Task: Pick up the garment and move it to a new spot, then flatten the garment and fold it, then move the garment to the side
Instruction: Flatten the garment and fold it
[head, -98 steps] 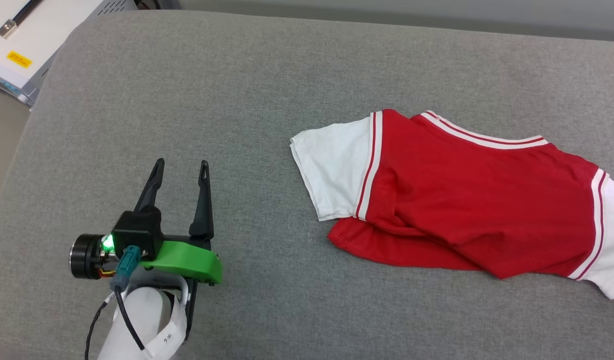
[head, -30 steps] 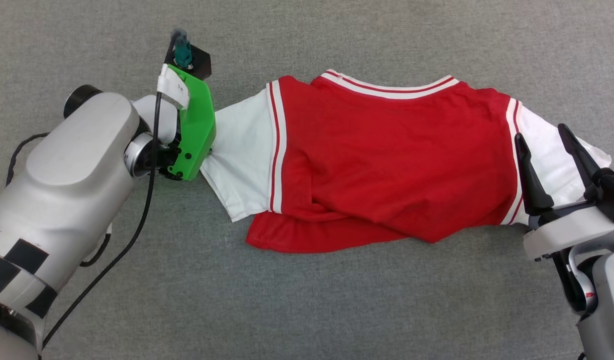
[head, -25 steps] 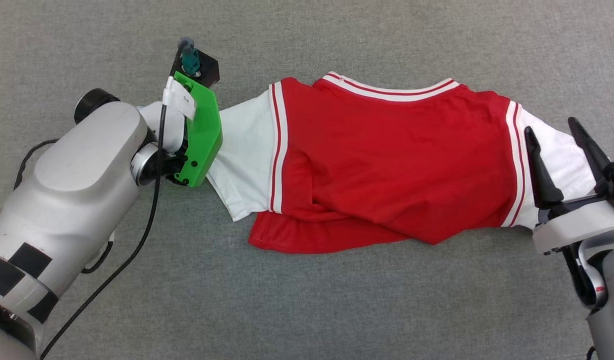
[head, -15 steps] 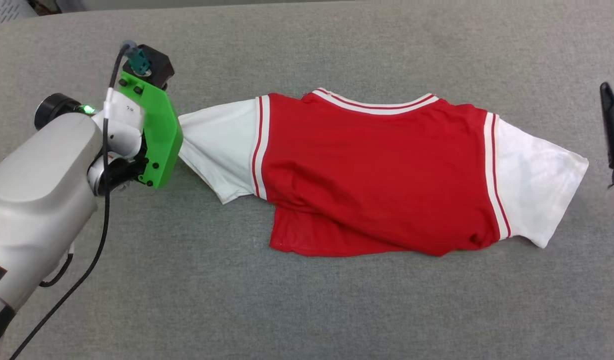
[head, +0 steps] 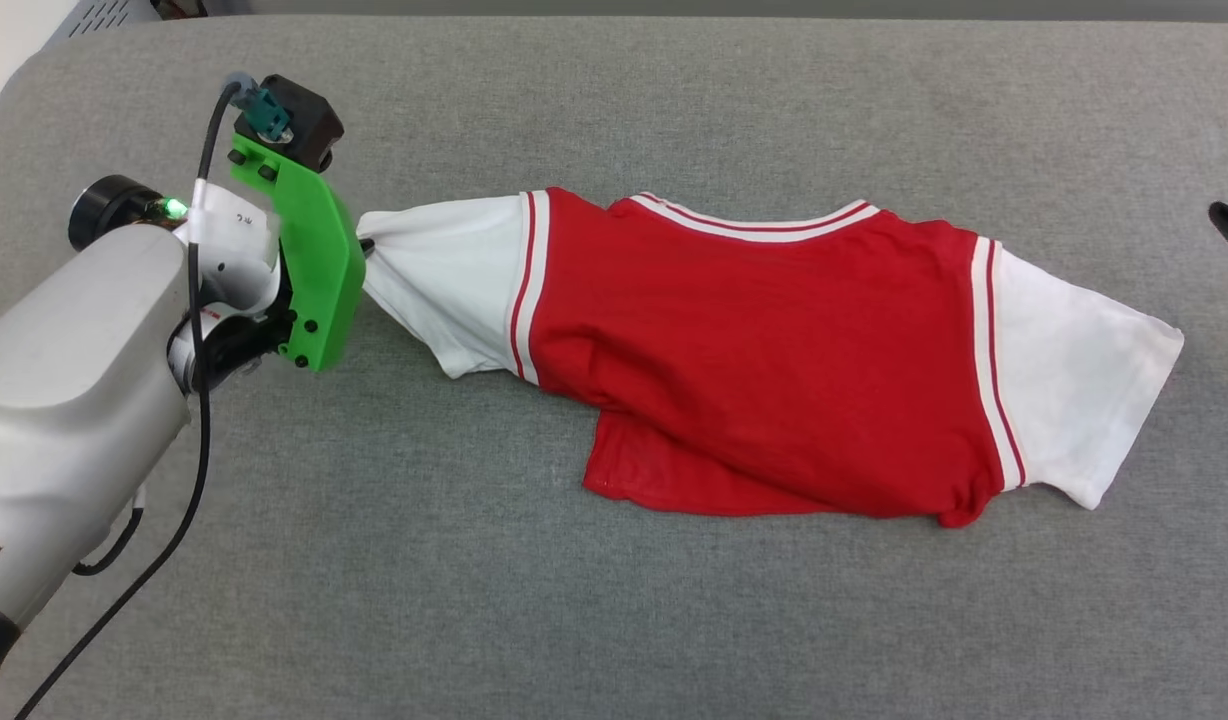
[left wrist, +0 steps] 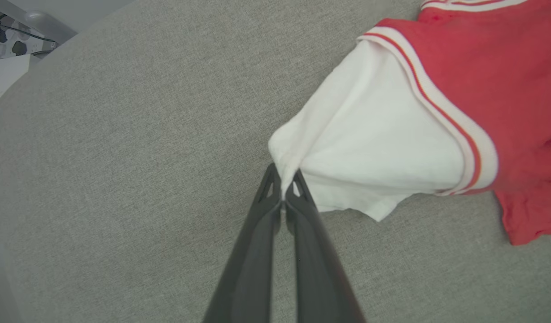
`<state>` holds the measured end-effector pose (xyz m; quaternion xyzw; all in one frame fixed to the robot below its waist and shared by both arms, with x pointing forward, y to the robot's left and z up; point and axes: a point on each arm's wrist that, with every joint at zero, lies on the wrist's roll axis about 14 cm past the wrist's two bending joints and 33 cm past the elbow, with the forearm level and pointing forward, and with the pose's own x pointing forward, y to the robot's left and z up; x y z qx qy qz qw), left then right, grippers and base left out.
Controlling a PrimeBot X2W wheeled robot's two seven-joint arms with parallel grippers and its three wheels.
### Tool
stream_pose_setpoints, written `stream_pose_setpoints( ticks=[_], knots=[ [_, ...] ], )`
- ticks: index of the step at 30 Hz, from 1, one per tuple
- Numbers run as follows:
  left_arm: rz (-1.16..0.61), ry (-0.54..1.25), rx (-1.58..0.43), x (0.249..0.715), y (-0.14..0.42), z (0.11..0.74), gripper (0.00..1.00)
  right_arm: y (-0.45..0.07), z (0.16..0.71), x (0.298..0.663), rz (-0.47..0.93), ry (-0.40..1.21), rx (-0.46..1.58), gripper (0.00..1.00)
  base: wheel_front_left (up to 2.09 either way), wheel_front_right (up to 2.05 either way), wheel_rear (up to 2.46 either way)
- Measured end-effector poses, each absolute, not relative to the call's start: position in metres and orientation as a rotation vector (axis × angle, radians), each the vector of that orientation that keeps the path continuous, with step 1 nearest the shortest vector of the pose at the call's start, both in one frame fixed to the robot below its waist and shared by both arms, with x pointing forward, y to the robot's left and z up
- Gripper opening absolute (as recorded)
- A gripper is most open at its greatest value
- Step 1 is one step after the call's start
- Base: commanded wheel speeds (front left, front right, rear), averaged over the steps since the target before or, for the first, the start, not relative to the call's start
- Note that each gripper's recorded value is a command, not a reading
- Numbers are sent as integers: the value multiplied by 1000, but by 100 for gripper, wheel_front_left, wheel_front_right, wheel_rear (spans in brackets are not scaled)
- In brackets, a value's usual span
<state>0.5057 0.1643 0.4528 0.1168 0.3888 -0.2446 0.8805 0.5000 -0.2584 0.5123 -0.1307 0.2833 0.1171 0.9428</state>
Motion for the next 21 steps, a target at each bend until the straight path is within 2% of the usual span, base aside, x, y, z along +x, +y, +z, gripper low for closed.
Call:
stream_pose_setpoints(
  ticks=[8, 21],
  knots=[
    [-525, 801, 258, 507, 160, 446, 0, -274, 455, 481, 234, 969, -201, 100, 0, 0, 0],
    [-535, 809, 256, 518, 159, 431, 0, -259, 373, 470, 247, 1197, -133, 100, 0, 0, 0]
  ],
)
